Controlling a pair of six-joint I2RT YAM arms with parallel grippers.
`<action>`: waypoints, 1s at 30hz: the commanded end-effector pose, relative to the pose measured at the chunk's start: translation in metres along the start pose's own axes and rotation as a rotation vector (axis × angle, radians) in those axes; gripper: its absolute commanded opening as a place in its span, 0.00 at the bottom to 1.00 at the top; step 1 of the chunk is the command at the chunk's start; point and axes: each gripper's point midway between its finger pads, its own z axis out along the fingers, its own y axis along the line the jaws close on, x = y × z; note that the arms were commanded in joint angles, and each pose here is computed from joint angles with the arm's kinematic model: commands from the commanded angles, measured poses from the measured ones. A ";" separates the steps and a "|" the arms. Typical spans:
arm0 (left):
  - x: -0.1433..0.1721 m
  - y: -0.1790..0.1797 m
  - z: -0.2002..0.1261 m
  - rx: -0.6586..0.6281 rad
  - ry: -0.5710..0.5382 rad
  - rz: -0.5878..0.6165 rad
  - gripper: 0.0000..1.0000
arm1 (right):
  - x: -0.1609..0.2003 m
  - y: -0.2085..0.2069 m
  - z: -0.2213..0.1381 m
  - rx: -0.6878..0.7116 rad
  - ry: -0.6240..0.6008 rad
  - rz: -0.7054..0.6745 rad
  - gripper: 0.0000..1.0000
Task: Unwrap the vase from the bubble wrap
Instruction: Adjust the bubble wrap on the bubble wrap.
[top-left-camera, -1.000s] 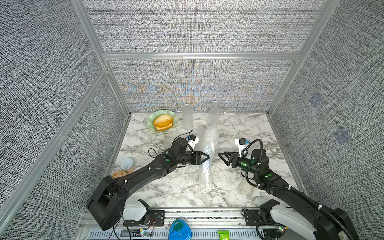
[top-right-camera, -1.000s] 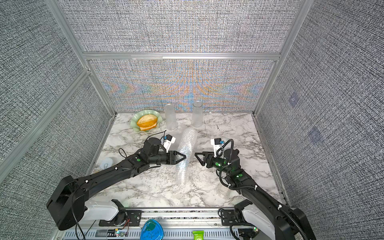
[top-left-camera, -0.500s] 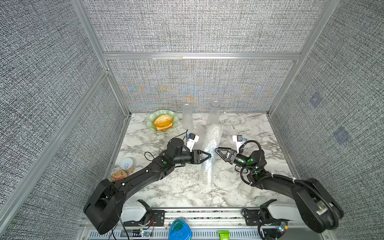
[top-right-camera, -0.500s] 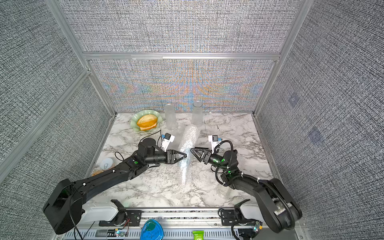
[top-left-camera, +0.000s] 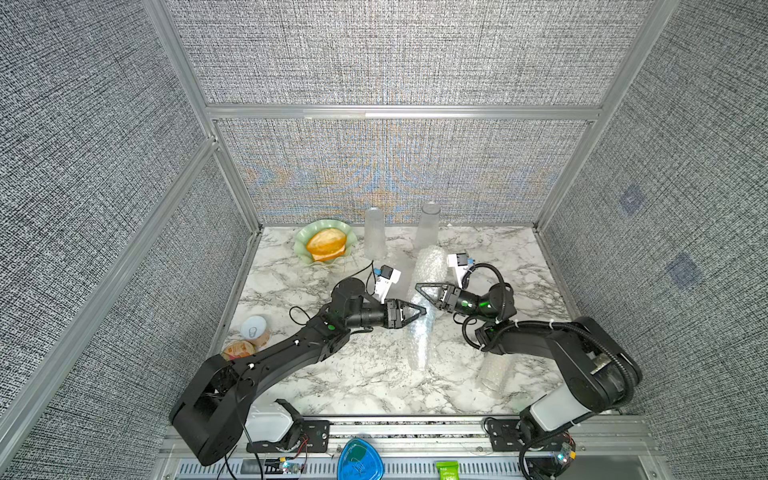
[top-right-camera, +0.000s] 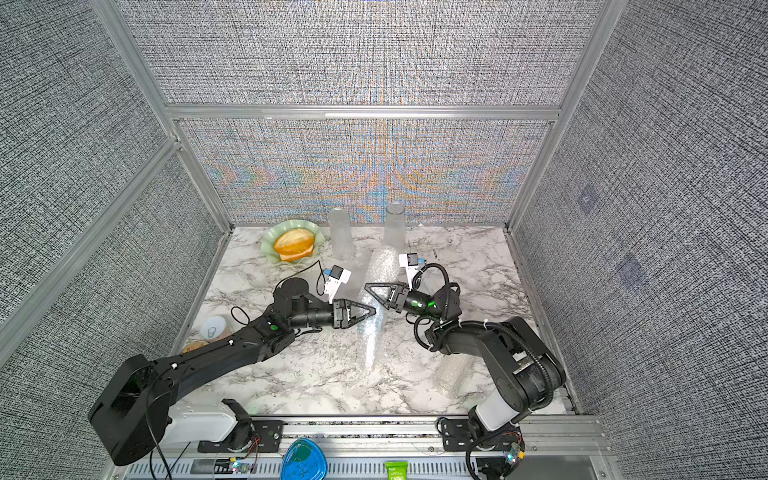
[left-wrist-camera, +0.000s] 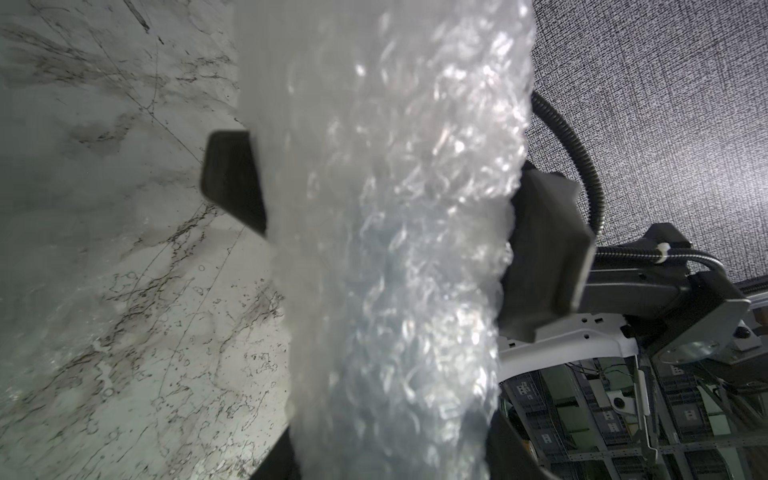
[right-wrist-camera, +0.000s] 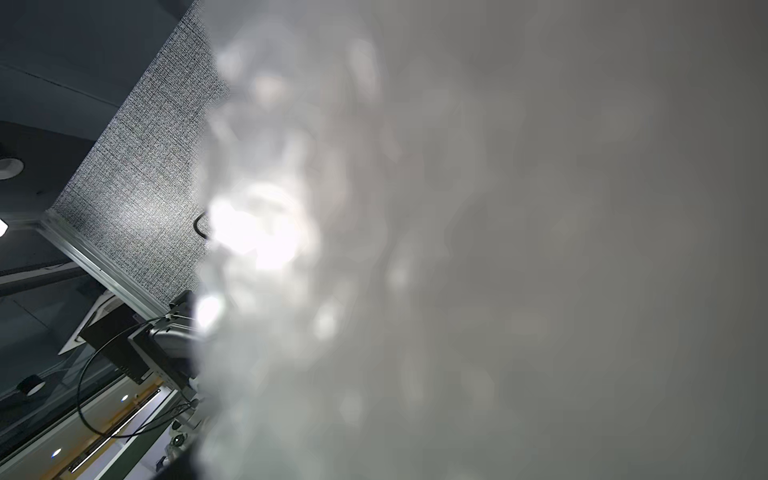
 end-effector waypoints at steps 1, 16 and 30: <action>-0.011 -0.022 0.000 0.099 -0.032 0.069 0.25 | -0.005 0.013 0.004 -0.056 0.001 -0.001 0.64; -0.017 0.016 -0.025 -0.109 -0.130 0.027 0.76 | 0.015 -0.076 -0.029 0.597 0.195 -0.009 0.24; -0.003 0.086 -0.072 -0.503 -0.170 -0.016 0.78 | 0.082 -0.153 -0.071 1.233 0.531 0.170 0.26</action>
